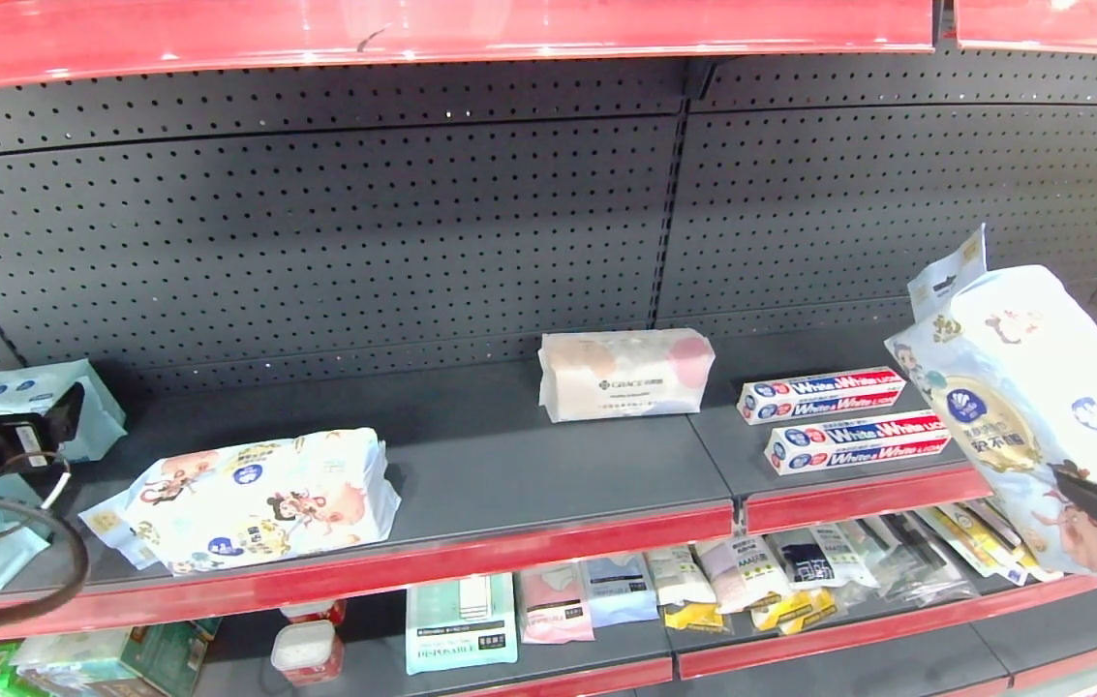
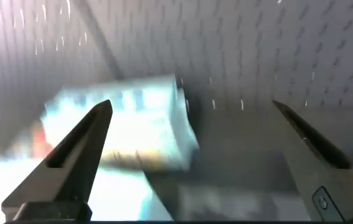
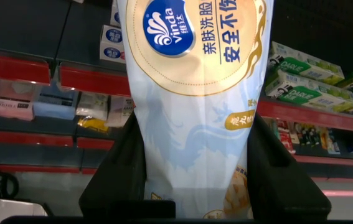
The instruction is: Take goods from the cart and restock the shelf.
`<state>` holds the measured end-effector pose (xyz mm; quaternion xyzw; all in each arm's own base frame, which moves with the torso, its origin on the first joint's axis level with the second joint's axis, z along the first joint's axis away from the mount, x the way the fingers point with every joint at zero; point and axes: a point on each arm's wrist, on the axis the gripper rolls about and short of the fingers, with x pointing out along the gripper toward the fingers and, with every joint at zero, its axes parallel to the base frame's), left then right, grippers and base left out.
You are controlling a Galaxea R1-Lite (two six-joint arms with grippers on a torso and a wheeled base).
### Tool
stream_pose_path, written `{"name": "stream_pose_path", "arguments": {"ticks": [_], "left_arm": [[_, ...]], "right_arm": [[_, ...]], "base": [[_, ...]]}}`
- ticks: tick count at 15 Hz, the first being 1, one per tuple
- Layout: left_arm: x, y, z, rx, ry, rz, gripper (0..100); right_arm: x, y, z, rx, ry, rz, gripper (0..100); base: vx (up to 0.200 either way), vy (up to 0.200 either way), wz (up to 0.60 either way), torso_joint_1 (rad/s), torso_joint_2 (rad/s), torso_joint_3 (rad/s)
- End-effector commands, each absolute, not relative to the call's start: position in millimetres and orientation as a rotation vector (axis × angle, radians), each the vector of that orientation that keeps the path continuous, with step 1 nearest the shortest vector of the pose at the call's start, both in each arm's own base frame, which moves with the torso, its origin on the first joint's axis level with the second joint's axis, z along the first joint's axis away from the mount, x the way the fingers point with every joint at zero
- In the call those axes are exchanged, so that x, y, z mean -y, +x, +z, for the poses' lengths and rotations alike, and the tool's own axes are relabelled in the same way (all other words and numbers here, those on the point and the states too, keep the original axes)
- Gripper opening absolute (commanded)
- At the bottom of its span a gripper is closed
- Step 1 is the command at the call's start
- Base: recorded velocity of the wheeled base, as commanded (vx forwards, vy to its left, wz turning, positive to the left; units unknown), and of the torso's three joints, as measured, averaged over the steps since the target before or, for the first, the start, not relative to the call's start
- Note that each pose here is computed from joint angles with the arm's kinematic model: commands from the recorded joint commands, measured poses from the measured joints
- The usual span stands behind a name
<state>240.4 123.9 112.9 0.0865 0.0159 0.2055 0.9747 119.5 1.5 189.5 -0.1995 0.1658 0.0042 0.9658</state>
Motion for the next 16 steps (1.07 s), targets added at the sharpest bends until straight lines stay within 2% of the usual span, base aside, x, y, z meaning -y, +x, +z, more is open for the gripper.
{"name": "stream_pose_path", "arguments": {"ticks": [1,3,6,9,11,12,13,14,16], "left_arm": [[-110,230,107,-0.066,0.137,0.423,100],[-96,213,115,-0.045,0.082,0.402,100],[-54,174,129,-0.025,0.028,0.242,100],[-31,135,141,-0.009,0.029,0.069,100],[-24,112,165,-0.003,0.038,0.024,100],[-23,106,174,-0.018,0.034,0.02,100],[-16,85,192,-0.089,0.016,-0.005,100],[-9,66,194,-0.149,0.0,-0.046,100],[-2,40,181,-0.156,0.009,-0.093,100]], "right_arm": [[-2,120,190,-0.334,-0.405,0.011,0],[-2,120,189,-0.336,-0.403,0.018,0],[-3,119,190,-0.326,-0.401,0.035,0],[-3,116,192,-0.306,-0.399,0.062,0],[-3,111,193,-0.283,-0.402,0.074,0],[-3,109,193,-0.278,-0.402,0.075,0],[-4,107,194,-0.265,-0.4,0.085,0],[-4,105,195,-0.256,-0.399,0.092,0],[-4,103,193,-0.256,-0.397,0.097,0]], "base": [[0.0,0.0,0.0,0.0,0.0,0.0],[0.0,0.0,0.0,0.0,0.0,0.0],[0.0,0.0,0.0,0.0,0.0,0.0],[0.0,0.0,0.0,0.0,0.0,0.0],[0.0,0.0,0.0,0.0,0.0,0.0],[0.0,0.0,0.0,0.0,0.0,0.0],[0.0,0.0,0.0,0.0,0.0,0.0],[0.0,0.0,0.0,0.0,0.0,0.0],[0.0,0.0,0.0,0.0,0.0,0.0]]}}
